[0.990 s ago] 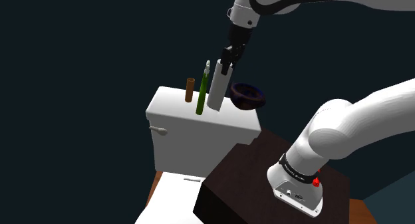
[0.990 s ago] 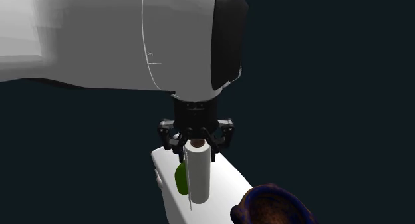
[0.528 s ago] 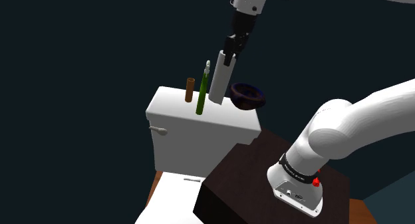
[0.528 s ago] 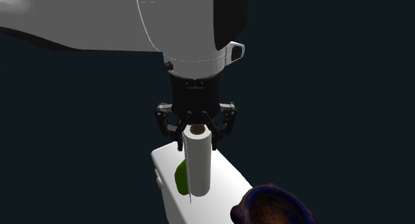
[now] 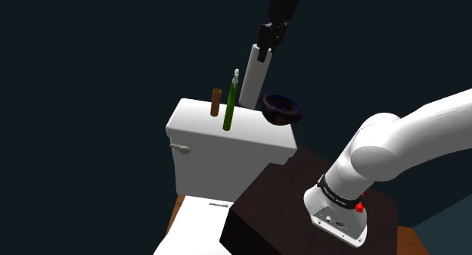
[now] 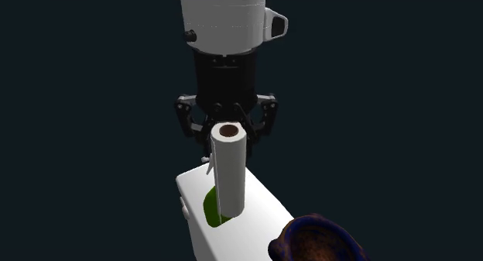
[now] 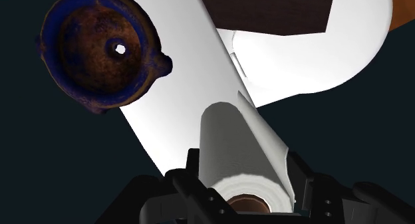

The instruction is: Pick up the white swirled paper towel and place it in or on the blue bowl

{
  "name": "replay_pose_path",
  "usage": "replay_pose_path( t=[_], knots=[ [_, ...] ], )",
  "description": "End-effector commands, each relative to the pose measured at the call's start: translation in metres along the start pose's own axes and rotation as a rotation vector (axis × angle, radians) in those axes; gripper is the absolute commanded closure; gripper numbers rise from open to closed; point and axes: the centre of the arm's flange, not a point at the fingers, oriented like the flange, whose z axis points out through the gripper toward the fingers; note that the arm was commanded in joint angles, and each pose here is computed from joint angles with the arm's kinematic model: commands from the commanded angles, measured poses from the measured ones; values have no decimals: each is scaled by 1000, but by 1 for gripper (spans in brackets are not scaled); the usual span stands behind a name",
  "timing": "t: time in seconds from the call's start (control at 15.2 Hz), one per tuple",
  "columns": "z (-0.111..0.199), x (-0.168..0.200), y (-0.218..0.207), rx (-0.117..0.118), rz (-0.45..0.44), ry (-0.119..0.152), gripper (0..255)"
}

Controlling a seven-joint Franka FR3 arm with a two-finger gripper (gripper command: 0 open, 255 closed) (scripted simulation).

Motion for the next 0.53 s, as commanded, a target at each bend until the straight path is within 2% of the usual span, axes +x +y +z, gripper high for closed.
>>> replay_pose_path(
  t=[0.0,0.46],
  knots=[
    [-11,-1,-1,0,0,0,255],
    [-45,0,-1,0,0,0,255]
  ],
)
